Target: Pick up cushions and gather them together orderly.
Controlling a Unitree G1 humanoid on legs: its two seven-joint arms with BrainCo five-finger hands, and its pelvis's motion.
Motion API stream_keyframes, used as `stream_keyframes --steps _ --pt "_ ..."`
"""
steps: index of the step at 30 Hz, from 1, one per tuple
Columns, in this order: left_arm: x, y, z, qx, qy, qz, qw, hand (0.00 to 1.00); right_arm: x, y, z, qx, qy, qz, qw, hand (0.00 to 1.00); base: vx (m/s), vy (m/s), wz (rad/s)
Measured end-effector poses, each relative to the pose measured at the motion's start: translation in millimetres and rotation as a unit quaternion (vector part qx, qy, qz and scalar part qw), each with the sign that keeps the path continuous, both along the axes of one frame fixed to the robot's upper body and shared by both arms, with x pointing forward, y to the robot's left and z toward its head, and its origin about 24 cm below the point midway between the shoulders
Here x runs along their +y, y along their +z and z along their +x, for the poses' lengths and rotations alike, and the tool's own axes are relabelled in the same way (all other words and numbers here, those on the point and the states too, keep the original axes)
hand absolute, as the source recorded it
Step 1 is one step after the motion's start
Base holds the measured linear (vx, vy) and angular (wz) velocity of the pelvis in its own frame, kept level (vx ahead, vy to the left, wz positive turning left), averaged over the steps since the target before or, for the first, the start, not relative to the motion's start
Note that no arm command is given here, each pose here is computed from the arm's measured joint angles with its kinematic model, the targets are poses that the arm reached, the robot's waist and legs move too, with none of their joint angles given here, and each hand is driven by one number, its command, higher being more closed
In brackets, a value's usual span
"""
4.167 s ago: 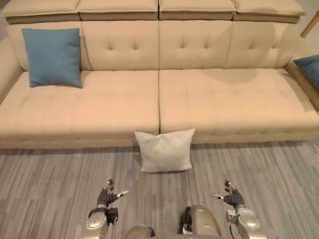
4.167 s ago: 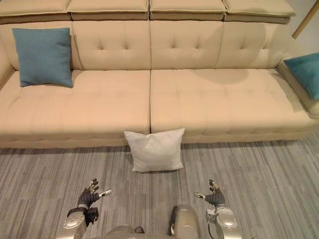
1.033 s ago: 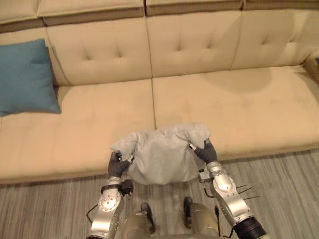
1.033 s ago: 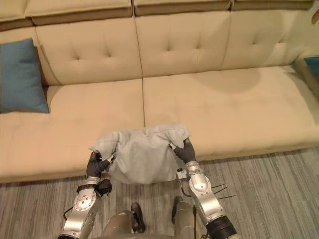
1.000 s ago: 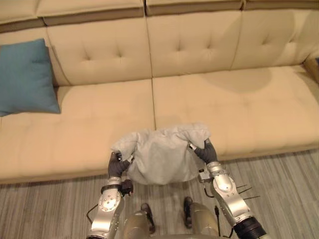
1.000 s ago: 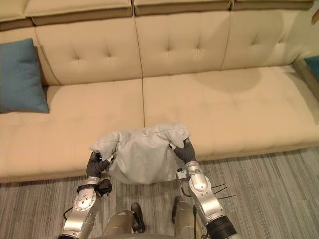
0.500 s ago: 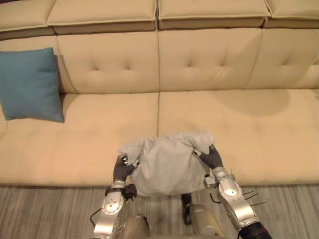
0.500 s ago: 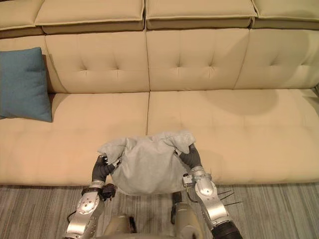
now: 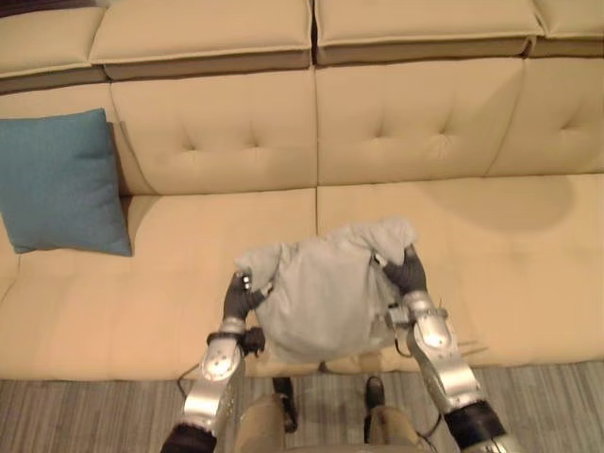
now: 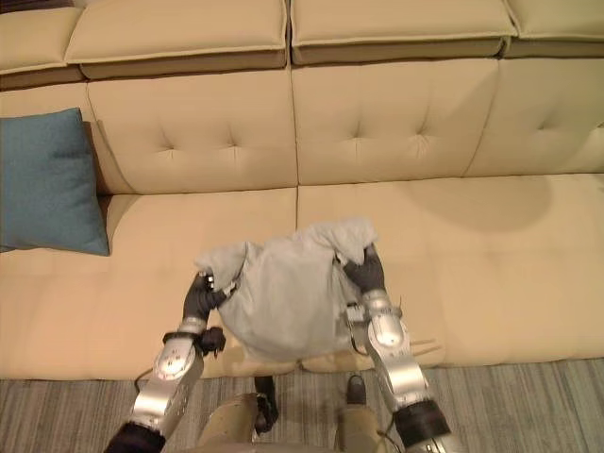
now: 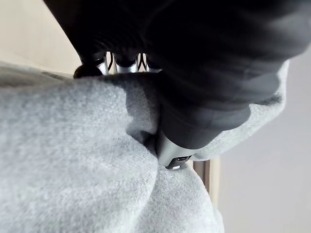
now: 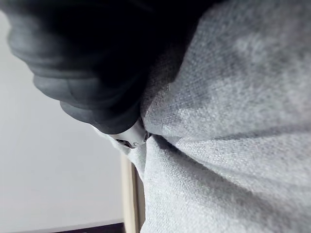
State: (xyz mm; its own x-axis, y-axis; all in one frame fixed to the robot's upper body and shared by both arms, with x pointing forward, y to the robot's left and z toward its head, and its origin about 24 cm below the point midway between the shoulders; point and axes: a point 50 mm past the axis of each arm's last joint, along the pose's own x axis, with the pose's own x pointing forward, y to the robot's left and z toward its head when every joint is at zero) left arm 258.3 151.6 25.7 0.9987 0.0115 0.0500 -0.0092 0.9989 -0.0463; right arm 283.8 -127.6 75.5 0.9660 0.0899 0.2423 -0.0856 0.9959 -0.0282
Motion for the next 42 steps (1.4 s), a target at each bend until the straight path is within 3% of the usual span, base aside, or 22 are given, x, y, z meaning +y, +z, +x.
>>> stream_keyframes --steps 4,9,17,18,19,27,32,35,42 --pt "7 64 45 -0.114 0.04 0.004 0.993 1.0 15 62 41 -0.096 -0.011 -0.004 0.995 1.0 -0.12 0.032 -0.19" --pt "0 155 88 -0.244 0.075 -0.009 0.967 1.0 9 129 73 -0.173 -0.064 0.023 0.983 1.0 -0.12 -0.01 0.04" --pt "1 261 119 -0.341 0.127 -0.031 0.931 1.0 8 221 100 -0.237 -0.105 0.06 0.964 1.0 -0.08 -0.034 0.09" --pt "0 264 121 -0.339 0.127 -0.036 0.931 1.0 7 225 101 -0.238 -0.106 0.059 0.964 0.0 -0.05 -0.014 0.14" --pt "-1 271 124 -0.337 0.128 -0.042 0.932 0.0 6 236 102 -0.245 -0.109 0.056 0.962 0.0 -0.04 0.001 0.08" --pt "2 300 127 -0.357 0.129 -0.089 0.921 0.0 3 283 99 -0.287 -0.116 0.06 0.949 0.0 0.0 -0.001 0.05" --pt "13 313 127 -0.364 0.138 -0.078 0.918 0.0 -17 297 98 -0.295 -0.141 0.069 0.943 0.0 0.0 -0.012 0.05" --pt "39 325 122 -0.381 0.16 -0.059 0.909 0.0 -39 310 92 -0.307 -0.167 0.097 0.932 0.0 -0.01 -0.019 0.09" --pt "91 323 108 -0.39 0.204 -0.098 0.892 0.0 -86 323 73 -0.341 -0.197 0.193 0.899 0.0 -0.01 -0.017 0.08"
